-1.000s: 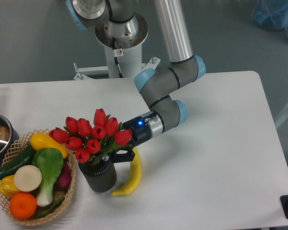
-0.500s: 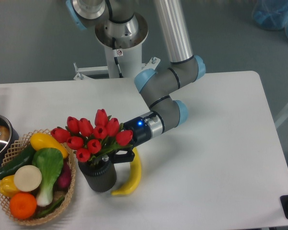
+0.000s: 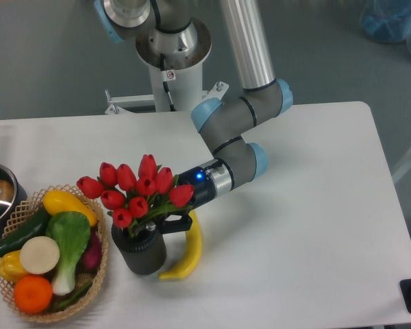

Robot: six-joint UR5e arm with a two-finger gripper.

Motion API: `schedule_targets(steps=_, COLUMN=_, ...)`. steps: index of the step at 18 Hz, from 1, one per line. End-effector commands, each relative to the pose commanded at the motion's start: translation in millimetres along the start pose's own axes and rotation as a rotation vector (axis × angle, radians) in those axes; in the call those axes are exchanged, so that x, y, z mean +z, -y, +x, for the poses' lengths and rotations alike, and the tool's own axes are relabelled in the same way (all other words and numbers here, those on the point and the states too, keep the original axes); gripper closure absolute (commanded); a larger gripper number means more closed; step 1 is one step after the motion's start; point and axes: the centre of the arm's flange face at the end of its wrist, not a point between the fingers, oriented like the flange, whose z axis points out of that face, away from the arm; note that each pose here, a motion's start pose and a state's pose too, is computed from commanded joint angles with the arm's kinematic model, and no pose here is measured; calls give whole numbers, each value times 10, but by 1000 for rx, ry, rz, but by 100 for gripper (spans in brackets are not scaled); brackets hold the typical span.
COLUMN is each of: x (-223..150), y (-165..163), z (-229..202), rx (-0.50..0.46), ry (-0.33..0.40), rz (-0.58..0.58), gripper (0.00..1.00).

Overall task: Insert the flowers into the vase
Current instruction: 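Push the bouquet further down into the vase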

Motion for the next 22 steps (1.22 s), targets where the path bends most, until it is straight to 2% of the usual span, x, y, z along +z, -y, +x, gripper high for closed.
schedule_targets(steps=4, x=7, y=9, z=6, rx=4, ry=-6, rz=-16, gripper=47)
schedule_targets(steps=12, x=15, y=24, z=7, rx=9, ry=-12, rz=-28, gripper=33)
schedule_targets(steps=17, x=17, y=34, z=7, rx=12, ry=-13, rz=-28, gripper=31)
schedule_targets(steps=22, x=19, y=38, z=2, rx=13, ry=-13, rz=-28, gripper=25)
